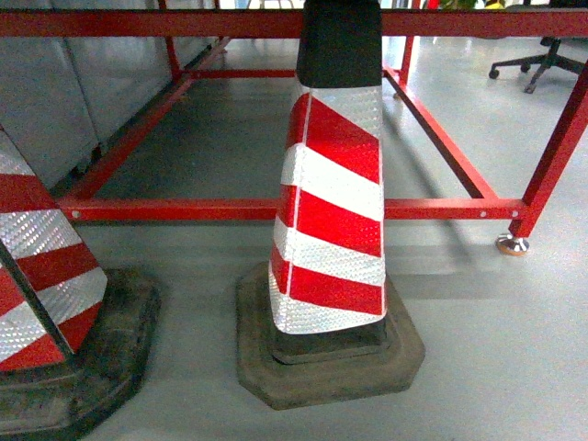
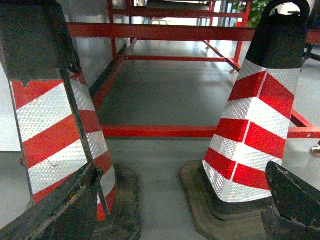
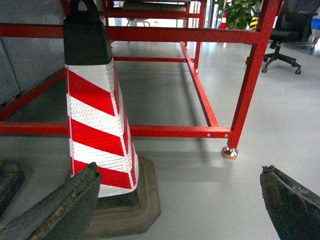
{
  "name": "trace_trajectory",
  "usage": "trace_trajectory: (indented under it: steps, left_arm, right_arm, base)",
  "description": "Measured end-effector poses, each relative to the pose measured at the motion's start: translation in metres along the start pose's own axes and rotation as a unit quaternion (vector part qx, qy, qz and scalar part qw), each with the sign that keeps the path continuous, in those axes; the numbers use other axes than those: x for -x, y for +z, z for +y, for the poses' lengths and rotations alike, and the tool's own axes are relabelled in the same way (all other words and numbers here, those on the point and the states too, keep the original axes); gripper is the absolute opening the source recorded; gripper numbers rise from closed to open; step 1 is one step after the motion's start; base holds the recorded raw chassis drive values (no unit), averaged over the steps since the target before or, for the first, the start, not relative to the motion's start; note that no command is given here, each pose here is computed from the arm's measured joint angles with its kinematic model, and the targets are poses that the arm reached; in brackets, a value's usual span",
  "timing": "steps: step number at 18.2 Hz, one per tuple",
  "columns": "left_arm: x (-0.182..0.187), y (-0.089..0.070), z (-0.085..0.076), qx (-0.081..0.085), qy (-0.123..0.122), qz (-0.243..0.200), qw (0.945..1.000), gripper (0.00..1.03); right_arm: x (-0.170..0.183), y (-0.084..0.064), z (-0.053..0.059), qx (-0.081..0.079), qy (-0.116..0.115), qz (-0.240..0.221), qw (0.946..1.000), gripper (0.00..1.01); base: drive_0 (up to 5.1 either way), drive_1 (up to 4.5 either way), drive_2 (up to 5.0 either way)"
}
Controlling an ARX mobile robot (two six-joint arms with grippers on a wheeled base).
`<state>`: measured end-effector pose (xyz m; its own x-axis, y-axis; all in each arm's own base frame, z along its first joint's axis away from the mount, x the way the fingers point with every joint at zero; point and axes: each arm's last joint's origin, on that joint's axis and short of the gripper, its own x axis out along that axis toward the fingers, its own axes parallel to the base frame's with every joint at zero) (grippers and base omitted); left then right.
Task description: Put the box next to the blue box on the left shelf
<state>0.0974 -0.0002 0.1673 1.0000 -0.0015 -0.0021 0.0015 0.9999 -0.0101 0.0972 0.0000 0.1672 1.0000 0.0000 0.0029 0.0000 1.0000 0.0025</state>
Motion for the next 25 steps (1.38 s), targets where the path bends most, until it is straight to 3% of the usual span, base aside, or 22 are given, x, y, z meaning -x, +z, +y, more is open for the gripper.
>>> trace_trajectory:
  steps: [25]
  left_arm:
    - [0.0000, 0.0000, 0.0000, 0.000, 0.000, 0.000, 1.0000, 0.98]
  right_arm:
    - [0.0000, 0.0000, 0.0000, 0.000, 0.000, 0.000, 1.0000, 0.98]
  base:
    - [0.0, 0.00, 0.0]
